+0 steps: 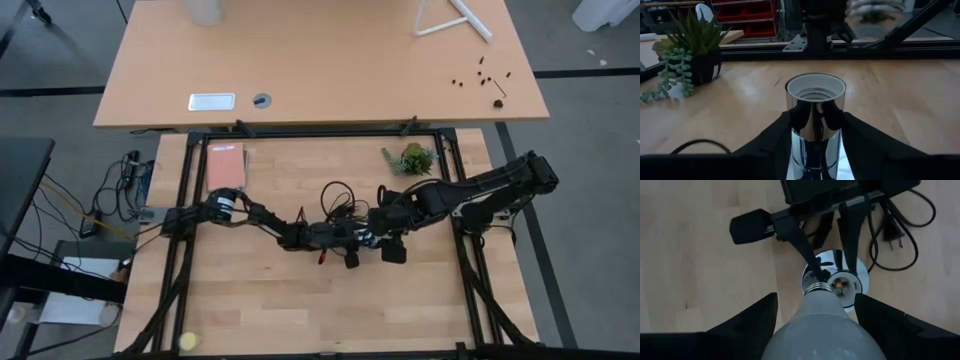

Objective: Screw lightbulb
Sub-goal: Insert the lightbulb into the lamp

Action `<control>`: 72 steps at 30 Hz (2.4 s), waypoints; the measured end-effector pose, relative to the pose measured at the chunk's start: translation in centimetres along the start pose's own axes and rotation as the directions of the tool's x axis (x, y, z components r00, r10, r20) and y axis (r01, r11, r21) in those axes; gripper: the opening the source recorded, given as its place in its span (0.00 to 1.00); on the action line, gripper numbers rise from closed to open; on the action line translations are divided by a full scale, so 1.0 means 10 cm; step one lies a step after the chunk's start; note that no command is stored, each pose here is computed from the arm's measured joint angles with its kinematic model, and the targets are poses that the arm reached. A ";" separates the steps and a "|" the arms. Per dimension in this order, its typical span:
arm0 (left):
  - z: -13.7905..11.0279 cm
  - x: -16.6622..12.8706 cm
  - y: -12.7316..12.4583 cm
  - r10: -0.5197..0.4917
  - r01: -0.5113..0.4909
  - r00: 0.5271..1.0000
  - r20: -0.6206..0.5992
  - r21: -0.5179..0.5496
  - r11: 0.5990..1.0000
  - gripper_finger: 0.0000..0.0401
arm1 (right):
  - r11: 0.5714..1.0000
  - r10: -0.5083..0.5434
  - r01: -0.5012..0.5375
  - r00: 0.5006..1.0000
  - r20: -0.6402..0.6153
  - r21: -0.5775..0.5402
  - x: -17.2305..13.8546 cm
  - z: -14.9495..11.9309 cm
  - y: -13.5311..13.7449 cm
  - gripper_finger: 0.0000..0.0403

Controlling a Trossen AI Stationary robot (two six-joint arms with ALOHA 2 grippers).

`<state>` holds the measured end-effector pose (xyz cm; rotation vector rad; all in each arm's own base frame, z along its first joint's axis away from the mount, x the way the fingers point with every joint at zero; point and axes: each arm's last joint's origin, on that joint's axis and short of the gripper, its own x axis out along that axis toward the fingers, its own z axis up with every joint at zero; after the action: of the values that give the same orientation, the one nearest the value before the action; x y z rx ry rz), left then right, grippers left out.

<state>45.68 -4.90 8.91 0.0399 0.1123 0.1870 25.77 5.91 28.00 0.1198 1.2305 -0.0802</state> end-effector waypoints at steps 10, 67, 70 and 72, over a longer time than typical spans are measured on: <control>0.01 0.00 -0.02 -0.044 0.044 0.999 0.009 -0.025 0.999 0.51 | 1.000 0.017 -0.017 0.999 -0.037 0.010 0.00 0.03 -0.17 0.66; 0.03 0.40 0.01 -0.053 0.052 0.998 0.037 0.020 0.998 0.45 | 0.986 0.018 -0.059 0.967 -0.252 -0.155 0.36 0.30 -0.20 0.66; 0.03 0.40 0.01 -0.053 0.053 0.998 0.031 0.012 0.999 0.45 | 0.986 0.024 -0.061 0.972 -0.233 -0.152 0.36 0.32 -0.19 0.66; 0.02 0.40 0.01 -0.054 0.054 0.998 0.027 0.006 0.999 0.45 | 0.986 0.025 -0.062 0.974 -0.227 -0.154 0.36 0.33 -0.19 0.66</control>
<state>49.57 -4.11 8.71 0.0442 0.0862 0.1325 29.81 3.59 25.56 0.0157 1.4542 0.0728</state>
